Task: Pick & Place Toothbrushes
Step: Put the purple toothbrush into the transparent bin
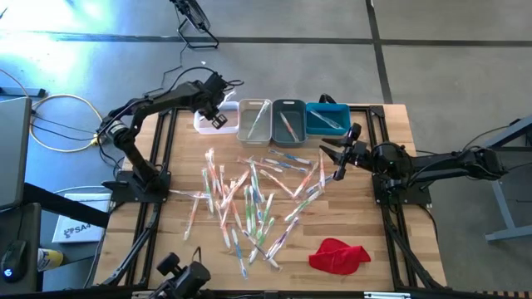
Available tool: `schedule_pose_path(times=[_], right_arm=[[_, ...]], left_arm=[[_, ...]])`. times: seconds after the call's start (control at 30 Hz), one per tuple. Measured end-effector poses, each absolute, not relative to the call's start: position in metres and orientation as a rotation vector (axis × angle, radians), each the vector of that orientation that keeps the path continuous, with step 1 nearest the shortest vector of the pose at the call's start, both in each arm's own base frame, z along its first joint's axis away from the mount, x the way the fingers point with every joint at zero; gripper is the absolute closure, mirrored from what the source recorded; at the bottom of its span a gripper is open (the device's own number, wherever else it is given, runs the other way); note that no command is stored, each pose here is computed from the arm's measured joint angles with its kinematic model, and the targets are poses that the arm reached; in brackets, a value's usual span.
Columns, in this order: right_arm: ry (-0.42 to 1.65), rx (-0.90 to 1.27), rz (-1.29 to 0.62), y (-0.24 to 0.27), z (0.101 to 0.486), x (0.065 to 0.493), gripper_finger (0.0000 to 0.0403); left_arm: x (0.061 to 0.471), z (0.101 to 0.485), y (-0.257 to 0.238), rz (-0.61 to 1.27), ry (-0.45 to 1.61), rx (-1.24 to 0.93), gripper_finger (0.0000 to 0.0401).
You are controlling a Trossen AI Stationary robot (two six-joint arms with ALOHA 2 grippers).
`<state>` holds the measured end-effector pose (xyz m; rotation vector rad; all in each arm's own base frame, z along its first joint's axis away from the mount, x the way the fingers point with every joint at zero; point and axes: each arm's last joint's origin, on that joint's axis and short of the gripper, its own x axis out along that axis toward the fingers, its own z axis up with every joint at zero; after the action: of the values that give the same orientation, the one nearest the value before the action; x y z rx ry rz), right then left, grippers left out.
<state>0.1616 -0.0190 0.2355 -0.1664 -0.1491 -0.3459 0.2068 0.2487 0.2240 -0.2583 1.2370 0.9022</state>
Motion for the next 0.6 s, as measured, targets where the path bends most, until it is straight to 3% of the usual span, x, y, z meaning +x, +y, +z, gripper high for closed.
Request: schedule_pose_path(times=[0.6], right_arm=[[-0.15, -0.166, -0.346, -0.019, 0.236, 0.162, 0.031]], left_arm=[[0.2, 0.203, 0.241, 0.865, 1.31, -0.257, 0.037]])
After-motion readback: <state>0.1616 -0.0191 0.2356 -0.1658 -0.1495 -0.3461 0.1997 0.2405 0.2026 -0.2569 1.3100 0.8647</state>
